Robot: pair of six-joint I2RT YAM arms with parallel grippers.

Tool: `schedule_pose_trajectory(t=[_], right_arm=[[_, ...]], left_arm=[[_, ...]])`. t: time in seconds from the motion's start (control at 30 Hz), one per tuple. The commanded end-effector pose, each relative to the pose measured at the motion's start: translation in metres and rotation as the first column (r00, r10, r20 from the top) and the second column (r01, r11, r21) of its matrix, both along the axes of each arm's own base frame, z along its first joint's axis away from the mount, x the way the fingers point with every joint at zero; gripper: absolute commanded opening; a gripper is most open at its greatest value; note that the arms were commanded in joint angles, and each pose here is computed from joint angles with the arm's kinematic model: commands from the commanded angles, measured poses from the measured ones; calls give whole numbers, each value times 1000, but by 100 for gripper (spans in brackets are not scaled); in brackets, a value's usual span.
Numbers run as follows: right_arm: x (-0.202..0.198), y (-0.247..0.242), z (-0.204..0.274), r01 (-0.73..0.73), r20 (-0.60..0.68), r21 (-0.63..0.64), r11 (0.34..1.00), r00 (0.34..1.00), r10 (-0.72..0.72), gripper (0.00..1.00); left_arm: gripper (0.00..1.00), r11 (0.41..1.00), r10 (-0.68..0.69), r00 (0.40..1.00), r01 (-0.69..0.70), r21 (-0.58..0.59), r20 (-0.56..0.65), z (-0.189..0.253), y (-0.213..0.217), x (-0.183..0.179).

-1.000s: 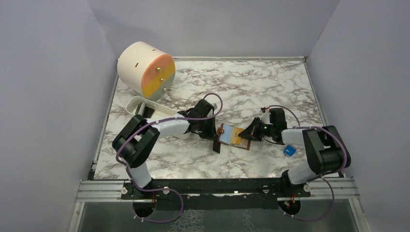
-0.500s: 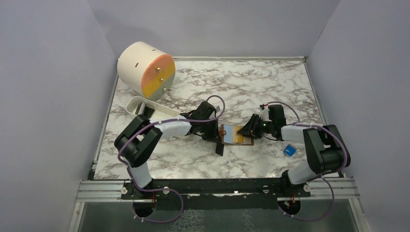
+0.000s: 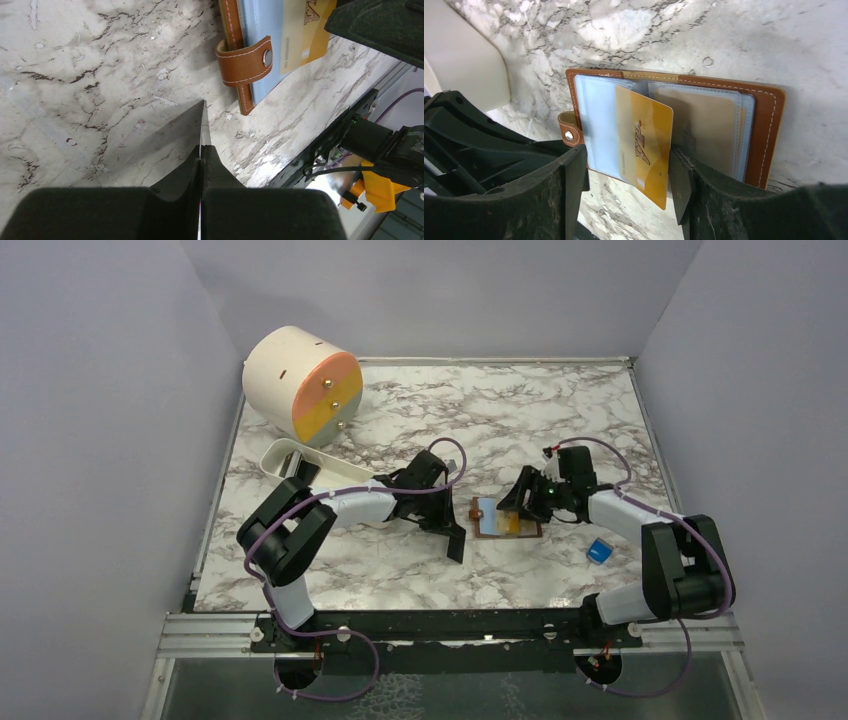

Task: Put the credit cards into the card holder
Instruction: Insert the credit card into the card holder.

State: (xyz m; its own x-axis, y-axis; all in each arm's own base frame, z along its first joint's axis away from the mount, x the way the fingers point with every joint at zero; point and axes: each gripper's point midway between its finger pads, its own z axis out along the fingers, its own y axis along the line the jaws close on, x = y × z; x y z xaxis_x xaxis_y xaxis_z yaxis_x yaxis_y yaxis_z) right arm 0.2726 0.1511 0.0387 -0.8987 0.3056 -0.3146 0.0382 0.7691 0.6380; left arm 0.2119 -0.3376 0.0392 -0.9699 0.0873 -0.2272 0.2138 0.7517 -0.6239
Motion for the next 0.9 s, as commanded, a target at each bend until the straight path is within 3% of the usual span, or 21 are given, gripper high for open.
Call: schedule_pose_trajectory(t=[0.0, 0.43, 0.87], right_arm=[[-5, -24, -4, 27, -24, -148, 989, 999, -31, 61], [1, -35, 17, 45, 45, -207, 977, 998, -37, 62], [7, -24, -5, -7, 24, -169, 986, 1000, 11, 60]], left_arm=[[0, 1000, -10, 1000, 10, 13, -6, -7, 2, -5], [0, 1000, -9, 999, 8, 21, 48, 8, -7, 14], [0, 1000, -26, 997, 25, 13, 76, 6, -23, 31]])
